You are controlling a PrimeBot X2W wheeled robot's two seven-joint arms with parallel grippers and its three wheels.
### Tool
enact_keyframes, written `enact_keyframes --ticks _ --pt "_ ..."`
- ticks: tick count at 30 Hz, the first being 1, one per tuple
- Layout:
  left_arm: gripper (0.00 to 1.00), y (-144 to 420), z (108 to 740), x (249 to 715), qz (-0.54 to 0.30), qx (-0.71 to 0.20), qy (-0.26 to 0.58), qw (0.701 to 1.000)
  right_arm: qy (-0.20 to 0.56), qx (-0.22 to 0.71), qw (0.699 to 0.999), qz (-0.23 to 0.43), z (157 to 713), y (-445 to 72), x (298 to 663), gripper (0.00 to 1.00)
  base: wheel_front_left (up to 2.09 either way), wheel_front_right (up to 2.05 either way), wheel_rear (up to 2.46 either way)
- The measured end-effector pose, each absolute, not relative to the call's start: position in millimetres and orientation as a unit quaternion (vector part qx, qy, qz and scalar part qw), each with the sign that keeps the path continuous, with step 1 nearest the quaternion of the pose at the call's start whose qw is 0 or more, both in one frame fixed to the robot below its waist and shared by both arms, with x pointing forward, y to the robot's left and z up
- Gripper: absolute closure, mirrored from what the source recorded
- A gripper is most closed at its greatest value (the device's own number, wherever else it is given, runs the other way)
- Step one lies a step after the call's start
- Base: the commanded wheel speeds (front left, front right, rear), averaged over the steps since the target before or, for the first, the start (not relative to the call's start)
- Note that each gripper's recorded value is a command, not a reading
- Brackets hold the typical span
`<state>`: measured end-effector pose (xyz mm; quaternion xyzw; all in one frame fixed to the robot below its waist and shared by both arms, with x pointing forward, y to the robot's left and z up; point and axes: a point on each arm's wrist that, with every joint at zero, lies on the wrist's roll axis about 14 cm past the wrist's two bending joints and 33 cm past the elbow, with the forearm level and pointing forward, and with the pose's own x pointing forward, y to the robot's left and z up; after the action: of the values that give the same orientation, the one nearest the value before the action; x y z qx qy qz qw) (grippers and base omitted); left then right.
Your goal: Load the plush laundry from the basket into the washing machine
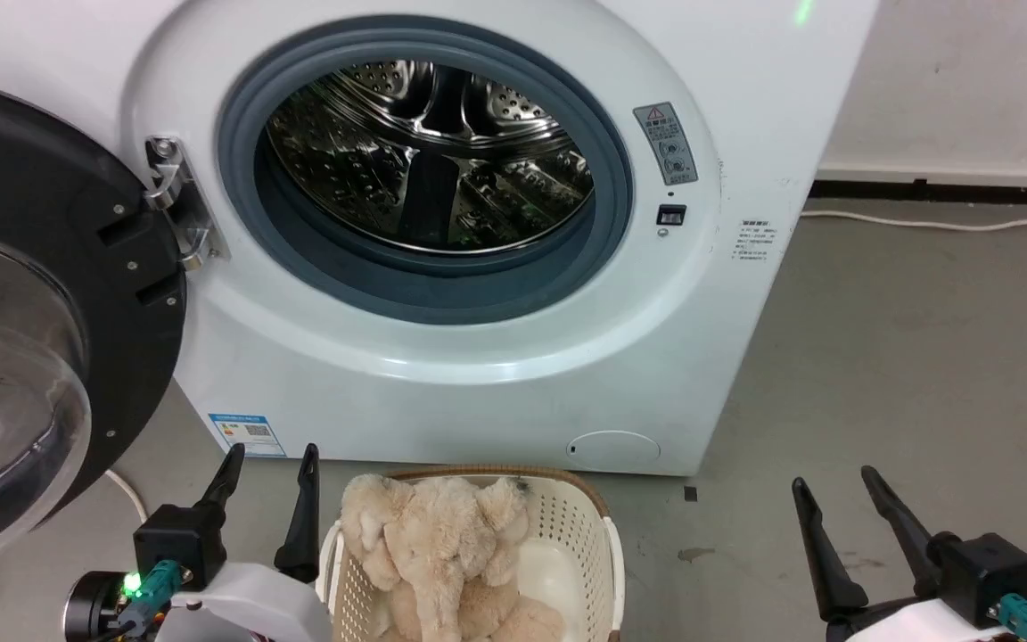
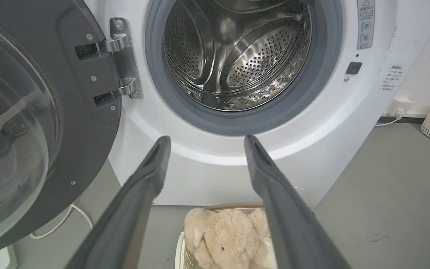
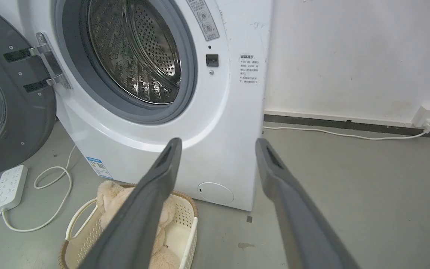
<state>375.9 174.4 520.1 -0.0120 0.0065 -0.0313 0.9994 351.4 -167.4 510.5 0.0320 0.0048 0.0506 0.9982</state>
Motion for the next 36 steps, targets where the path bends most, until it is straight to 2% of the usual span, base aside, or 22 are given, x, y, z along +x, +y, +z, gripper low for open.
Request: enact_keyframes --ticks 18,36 --pt "0.0 144 473 402 -0.117 -0.012 0.089 0.989 0.014 0.06 0.998 0.022 499 -182 344 0.0 0.0 0.0 0.0" --pt "0.0 130 381 420 -0.195 0.011 0.232 0.953 0.042 0.085 0.995 -0.035 483 -207 326 0.0 0.0 0.0 0.0"
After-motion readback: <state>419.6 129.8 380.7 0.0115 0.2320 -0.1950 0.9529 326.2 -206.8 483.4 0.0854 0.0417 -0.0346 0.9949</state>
